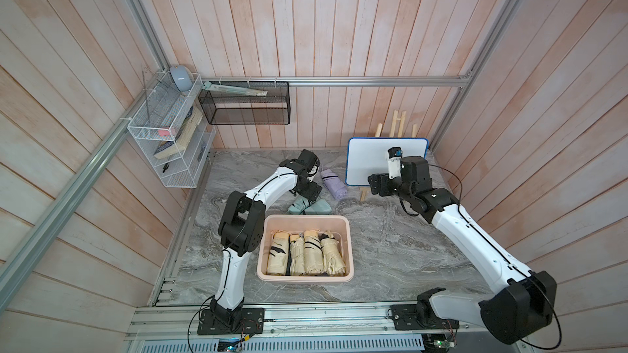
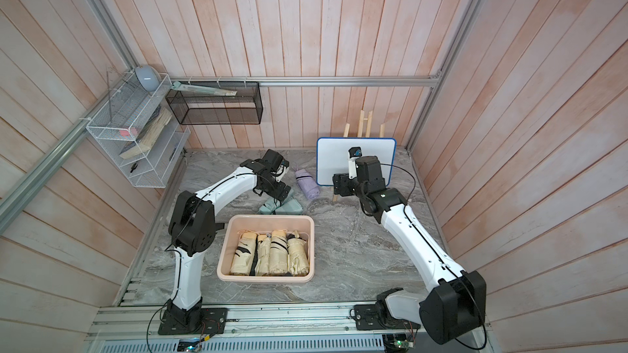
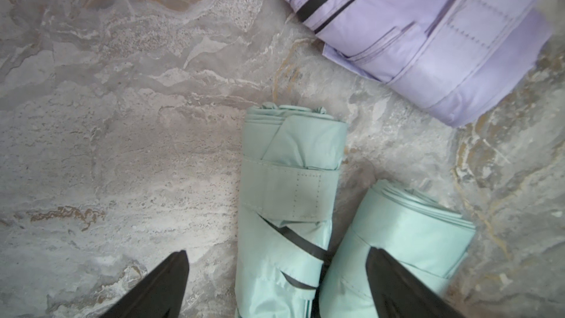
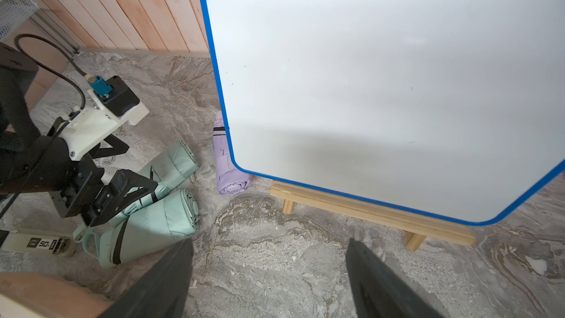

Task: Put the umbrella into the storage box
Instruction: Pick up the umbrella from the center of the board.

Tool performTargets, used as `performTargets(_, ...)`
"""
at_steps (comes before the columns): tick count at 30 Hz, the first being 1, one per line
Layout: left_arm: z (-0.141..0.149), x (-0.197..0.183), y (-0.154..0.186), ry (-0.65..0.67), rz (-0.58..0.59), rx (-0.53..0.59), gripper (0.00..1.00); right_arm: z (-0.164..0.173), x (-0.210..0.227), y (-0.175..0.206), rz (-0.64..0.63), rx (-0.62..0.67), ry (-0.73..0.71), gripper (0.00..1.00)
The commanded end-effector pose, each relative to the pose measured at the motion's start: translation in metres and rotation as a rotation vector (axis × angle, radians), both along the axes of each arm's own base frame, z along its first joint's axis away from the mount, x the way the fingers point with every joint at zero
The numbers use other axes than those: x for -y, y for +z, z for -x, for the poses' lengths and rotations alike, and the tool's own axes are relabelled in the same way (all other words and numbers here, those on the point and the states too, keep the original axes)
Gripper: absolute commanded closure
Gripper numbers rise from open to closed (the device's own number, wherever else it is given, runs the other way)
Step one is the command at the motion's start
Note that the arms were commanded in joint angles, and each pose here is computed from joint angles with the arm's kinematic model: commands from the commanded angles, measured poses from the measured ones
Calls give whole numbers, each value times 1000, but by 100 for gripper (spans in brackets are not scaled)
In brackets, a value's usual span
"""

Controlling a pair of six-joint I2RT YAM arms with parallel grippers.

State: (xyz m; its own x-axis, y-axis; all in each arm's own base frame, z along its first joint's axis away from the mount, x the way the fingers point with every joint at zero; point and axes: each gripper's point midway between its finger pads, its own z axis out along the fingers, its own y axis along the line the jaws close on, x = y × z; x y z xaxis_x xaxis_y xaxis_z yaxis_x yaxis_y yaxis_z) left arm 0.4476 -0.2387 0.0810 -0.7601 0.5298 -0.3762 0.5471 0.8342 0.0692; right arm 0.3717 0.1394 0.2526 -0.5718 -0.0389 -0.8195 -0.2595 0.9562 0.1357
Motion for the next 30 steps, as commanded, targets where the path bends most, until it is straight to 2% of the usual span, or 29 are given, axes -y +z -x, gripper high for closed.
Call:
performTargets(1,2,-4,-22,-61,-67,-39,3,5,6,2,22,4,-11,16)
performTargets(8,3,-6,-41,-35,-80,-52,3,7,12,6,28,11,-38,16)
performTargets(14,7,-18,-53,-14,-126,-48,11,7,14,8,19,12,-52,16)
performTargets(20,12,-17,-63,-27,-118,-64,24,10,16,12,7,16,-70,16)
performTargets(24,11,-16,-61,-42,-113,-52,37,12,18,14,-1,19,-81,16)
performTargets(30,5,-16,-41,-45,-87,-3,48,15,14,25,-41,24,-70,16)
